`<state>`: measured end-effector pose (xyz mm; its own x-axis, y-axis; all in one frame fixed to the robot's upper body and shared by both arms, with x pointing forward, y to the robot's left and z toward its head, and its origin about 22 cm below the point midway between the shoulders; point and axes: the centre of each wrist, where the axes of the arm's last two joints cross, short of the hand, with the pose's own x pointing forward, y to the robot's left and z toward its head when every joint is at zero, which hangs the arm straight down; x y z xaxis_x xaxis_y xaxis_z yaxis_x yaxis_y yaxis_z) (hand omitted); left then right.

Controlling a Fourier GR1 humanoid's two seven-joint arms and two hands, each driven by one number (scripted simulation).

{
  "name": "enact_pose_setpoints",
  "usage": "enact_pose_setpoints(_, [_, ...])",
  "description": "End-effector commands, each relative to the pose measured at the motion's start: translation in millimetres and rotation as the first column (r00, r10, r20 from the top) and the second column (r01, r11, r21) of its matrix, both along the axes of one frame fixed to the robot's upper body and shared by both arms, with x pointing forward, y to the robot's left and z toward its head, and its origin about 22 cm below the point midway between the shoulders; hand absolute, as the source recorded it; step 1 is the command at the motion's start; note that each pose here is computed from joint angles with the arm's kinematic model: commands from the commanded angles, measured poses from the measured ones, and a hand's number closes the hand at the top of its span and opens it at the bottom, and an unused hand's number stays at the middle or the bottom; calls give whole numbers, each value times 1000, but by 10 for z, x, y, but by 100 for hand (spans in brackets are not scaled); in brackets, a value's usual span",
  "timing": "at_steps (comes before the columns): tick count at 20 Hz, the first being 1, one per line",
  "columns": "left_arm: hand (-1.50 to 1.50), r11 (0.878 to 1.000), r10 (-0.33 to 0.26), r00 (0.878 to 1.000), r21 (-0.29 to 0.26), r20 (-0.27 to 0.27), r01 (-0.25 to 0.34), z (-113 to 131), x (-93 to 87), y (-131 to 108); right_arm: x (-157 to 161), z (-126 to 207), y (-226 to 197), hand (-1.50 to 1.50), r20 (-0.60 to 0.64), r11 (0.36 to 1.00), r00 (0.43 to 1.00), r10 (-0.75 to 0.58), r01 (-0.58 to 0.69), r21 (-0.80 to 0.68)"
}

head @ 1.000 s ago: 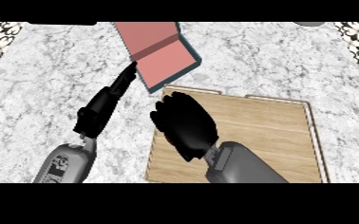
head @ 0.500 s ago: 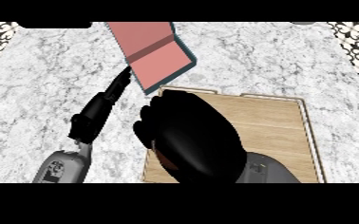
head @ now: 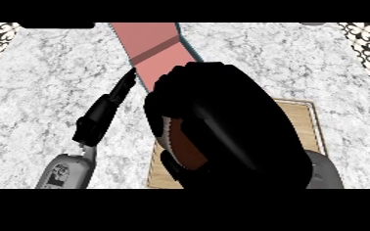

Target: Pick the cupcake from the tray and place it in the cardboard box

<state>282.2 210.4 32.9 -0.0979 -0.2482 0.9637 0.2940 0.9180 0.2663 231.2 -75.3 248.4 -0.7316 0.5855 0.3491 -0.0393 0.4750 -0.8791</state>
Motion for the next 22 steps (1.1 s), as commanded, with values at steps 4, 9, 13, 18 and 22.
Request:
enact_pose_setpoints(4, [0,1000,-10,1000,-9,-6,10,-47,-1,-115,345,207,156,150,6,994,994,-109,109,33])
enact_pose_setpoints(9, [0,1000,-4,1000,9,23,4,70,91,-145,639,319,283,150,-32,993,995,-98,100,61])
enact_pose_setpoints(13, [0,999,-40,999,-2,0,40,42,-35,-128,1005,528,453,150,-55,992,993,-106,110,61])
enact_pose_setpoints(18, [0,1000,-12,1000,-14,-4,12,142,-18,51,1279,201,588,150,-68,979,983,-172,178,95])
enact_pose_setpoints(22, [0,1000,-13,1000,-7,0,13,38,84,-169,1315,246,808,150,-21,978,979,-203,203,50])
